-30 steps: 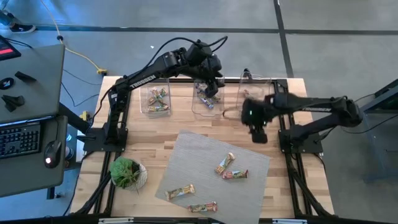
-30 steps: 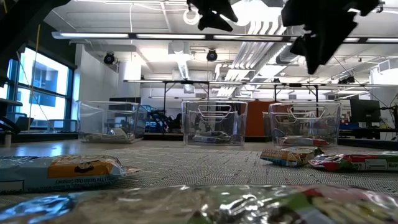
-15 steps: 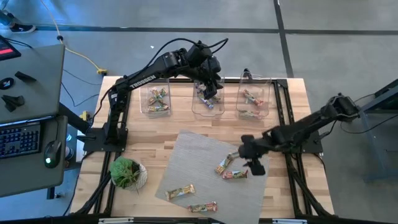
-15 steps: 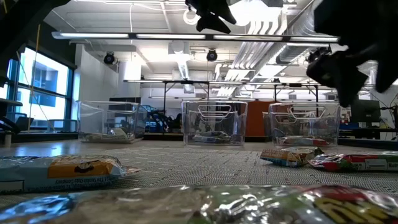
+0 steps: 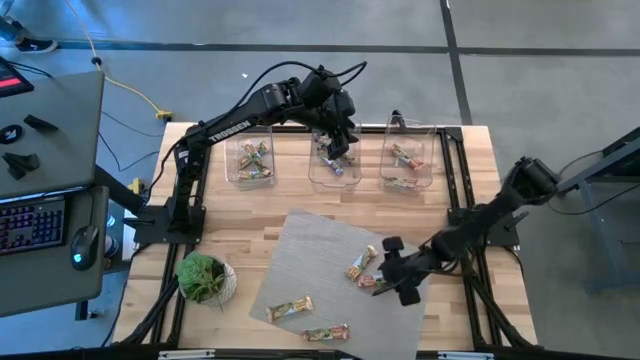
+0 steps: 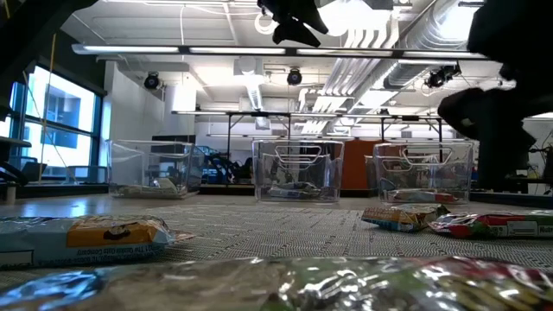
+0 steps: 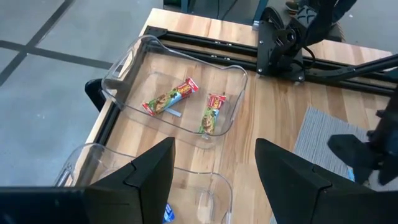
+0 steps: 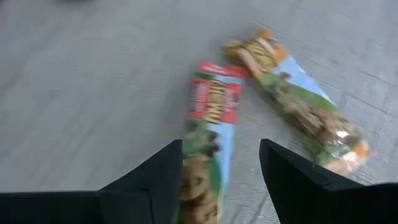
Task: Pick and place Granola Bars by type
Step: Put the top red granola bar into the right transparent bin
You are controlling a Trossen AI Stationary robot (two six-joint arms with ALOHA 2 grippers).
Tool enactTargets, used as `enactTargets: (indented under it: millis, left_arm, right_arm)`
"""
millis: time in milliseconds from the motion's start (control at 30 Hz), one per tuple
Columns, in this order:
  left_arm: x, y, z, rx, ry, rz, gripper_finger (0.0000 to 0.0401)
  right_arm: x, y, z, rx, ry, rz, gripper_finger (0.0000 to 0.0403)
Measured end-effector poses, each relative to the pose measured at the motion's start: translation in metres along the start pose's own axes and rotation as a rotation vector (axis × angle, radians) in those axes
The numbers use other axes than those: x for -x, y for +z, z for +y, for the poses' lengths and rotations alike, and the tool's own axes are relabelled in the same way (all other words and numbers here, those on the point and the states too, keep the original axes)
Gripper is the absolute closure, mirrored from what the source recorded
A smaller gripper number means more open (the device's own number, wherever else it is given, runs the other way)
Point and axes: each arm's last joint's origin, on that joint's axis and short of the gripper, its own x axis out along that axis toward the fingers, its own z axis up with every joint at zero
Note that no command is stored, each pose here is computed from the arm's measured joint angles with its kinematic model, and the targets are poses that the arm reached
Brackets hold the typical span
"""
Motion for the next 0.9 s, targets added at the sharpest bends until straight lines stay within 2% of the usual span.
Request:
enactTargets:
  millis: [100,233,633,767,900]
  left_arm:
    - [0.000,0.000,0.000,0.002,0.000,0.001,0.0185]
    - [0.000,-0.001,0.000,0.008,-0.001,0.008,0.0185]
    - [0.000,-0.001,0.000,0.008,-0.002,0.010,0.0185]
    - [0.000,-0.001,0.000,0.009,-0.002,0.010,0.0185]
    - [0.000,-0.001,0.000,0.009,-0.002,0.010,0.0185]
  right_arm:
    - [-0.007,-0.002,0.001,-0.043,-0.027,0.005,0.0205]
    - [-0.016,-0.005,0.005,-0.085,0.012,0.021,0.0205]
    - [-0.038,-0.018,0.006,-0.049,-0.058,0.105,0.0208]
    - [-0.034,-0.016,0.006,-0.064,-0.047,0.089,0.0232]
    - [-0.024,-0.012,0.005,-0.073,-0.019,0.071,0.0280]
